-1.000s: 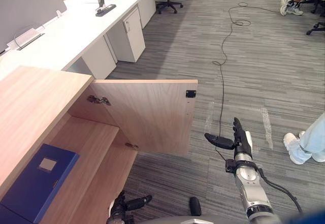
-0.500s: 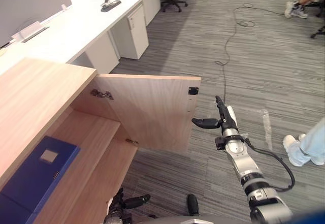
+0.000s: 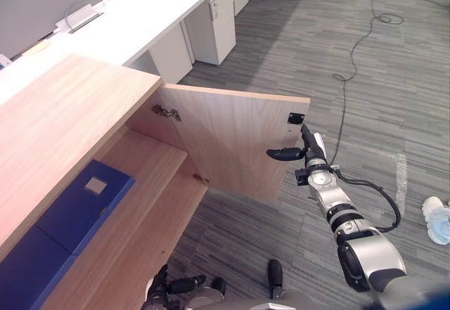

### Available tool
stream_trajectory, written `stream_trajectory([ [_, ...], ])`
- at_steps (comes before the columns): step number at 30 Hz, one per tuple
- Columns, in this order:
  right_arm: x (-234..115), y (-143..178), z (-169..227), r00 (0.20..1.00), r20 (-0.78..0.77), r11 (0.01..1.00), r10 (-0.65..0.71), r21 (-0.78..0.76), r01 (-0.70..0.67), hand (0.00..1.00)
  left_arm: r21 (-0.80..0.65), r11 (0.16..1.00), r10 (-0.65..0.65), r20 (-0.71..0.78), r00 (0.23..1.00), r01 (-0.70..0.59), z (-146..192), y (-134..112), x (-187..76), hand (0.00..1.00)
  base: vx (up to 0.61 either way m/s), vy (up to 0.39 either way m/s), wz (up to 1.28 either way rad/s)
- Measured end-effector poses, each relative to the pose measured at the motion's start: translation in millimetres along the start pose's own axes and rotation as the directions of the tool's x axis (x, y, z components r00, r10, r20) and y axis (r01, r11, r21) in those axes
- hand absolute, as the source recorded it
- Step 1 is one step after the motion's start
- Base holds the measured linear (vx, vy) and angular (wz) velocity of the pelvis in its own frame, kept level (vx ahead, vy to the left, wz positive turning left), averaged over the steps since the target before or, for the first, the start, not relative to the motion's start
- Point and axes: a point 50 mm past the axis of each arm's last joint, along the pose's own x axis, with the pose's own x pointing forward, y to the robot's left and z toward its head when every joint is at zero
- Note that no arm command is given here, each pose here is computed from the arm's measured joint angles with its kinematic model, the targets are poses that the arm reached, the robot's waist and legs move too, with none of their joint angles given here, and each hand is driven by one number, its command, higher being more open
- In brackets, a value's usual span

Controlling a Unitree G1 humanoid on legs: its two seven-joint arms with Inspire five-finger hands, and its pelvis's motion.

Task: Walk over to the cabinet, pick up the folder, carry it to the office cabinet, place the folder inside the office cabinet, then close the office cabinet door

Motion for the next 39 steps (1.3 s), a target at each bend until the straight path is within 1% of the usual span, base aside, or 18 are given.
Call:
stream_trajectory([
  [6,3.2,-3.0,2.2,1.000,-0.010,1.000,0.002,-0.024,-0.002,1.00,-0.020,1.000,0.000,0.008,1.000,0.000,0.9,-0.6,-0.2,1.00,0.03,0.007,0.04],
  [14,5.6,-9.4,3.8,1.000,-0.002,0.992,0.018,-0.123,-0.018,1.00,-0.024,1.000,-0.005,0.024,1.000,0.006,4.0,-2.3,-0.1,1.00,0.01,-0.001,0.04],
  [17,3.5,-8.4,7.4,0.995,0.032,0.946,0.097,-0.314,-0.083,1.00,-0.023,1.000,-0.006,0.022,1.000,0.006,3.1,-1.9,-0.4,1.00,0.01,-0.016,-0.10],
  [19,-4.0,-7.8,11.3,0.966,0.057,0.847,0.251,-0.497,-0.190,1.00,-0.029,1.000,-0.012,0.013,1.000,0.012,0.0,-0.4,-1.1,1.00,0.04,-0.022,-0.29],
  [20,-7.0,-5.8,13.0,0.950,0.056,0.805,0.306,-0.548,-0.227,1.00,-0.029,0.999,-0.016,0.009,1.000,0.016,-1.2,0.1,-1.3,1.00,0.05,-0.022,-0.32],
  [21,-12.2,-4.0,14.2,0.923,0.043,0.740,0.382,-0.613,-0.277,1.00,-0.027,0.999,-0.020,0.005,1.000,0.020,-2.2,0.7,-1.3,1.00,0.06,-0.035,-0.30],
  [22,-20.8,1.1,15.1,0.871,0.002,0.650,0.492,-0.666,-0.365,1.00,-0.024,0.999,-0.030,0.001,1.000,0.030,-3.0,1.3,-1.3,1.00,0.08,-0.054,-0.31],
  [24,-39.9,15.1,9.9,0.749,-0.103,0.463,0.654,-0.728,-0.505,1.00,-0.011,0.999,-0.043,0.005,0.999,0.043,-1.6,3.5,-0.5,1.00,0.09,-0.092,-0.25],
  [25,-52.9,25.5,3.1,0.653,-0.185,0.349,0.735,-0.722,-0.598,1.00,-0.008,0.999,-0.053,0.008,0.999,0.053,-0.3,4.3,-0.1,1.00,0.08,-0.118,-0.12],
  [26,-63.1,34.3,-3.3,0.573,-0.242,0.268,0.783,-0.700,-0.662,1.00,-0.009,0.998,-0.059,0.009,0.998,0.059,-0.2,4.7,0.0,1.00,0.07,-0.101,-0.04],
  [27,-70.3,40.5,-7.6,0.517,-0.278,0.211,0.810,-0.684,-0.699,1.00,-0.010,0.998,-0.062,0.009,0.998,0.062,-0.2,4.9,0.0,1.00,0.07,-0.088,0.06],
  [29,-100.6,63.9,-24.4,0.291,-0.368,0.019,0.883,-0.591,-0.806,1.00,-0.018,0.998,-0.068,0.008,0.998,0.068,-0.4,4.6,0.0,1.00,0.06,-0.069,0.16],
  [30,-108.8,71.0,-28.8,0.235,-0.383,-0.028,0.893,-0.569,-0.822,1.00,-0.026,0.997,-0.069,0.007,0.998,0.069,-0.8,4.6,-0.1,1.00,0.05,-0.042,0.18],
  [31,-123.3,80.2,-38.6,0.139,-0.407,-0.105,0.903,-0.521,-0.847,1.00,-0.049,0.997,-0.066,0.006,0.998,0.066,-1.2,4.4,-0.2,1.00,0.04,-0.016,0.10],
  [32,-134.8,84.7,-49.8,0.072,-0.422,-0.152,0.904,-0.475,-0.867,1.00,-0.076,0.996,-0.056,0.001,0.998,0.056,-2.7,5.4,-0.6,1.00,0.03,0.002,0.08],
  [34,-142.5,83.6,-61.5,0.034,-0.444,-0.181,0.896,-0.433,-0.883,1.00,-0.110,0.993,-0.032,-0.012,0.999,0.031,-6.7,10.8,-1.4,1.00,0.01,0.027,0.08],
  [35,-144.0,79.6,-71.6,0.031,-0.469,-0.183,0.882,-0.403,-0.897,1.00,-0.164,0.986,0.009,-0.042,0.999,-0.016,-16.0,21.2,-3.9,1.00,-0.01,0.037,0.06],
  [39,-143.7,57.7,-101.4,0.074,-0.568,-0.168,0.820,-0.362,-0.917,1.00,-0.329,0.932,0.108,-0.154,0.982,-0.154,-45.2,46.5,-13.8,1.00,-0.02,0.077,0.11],
])
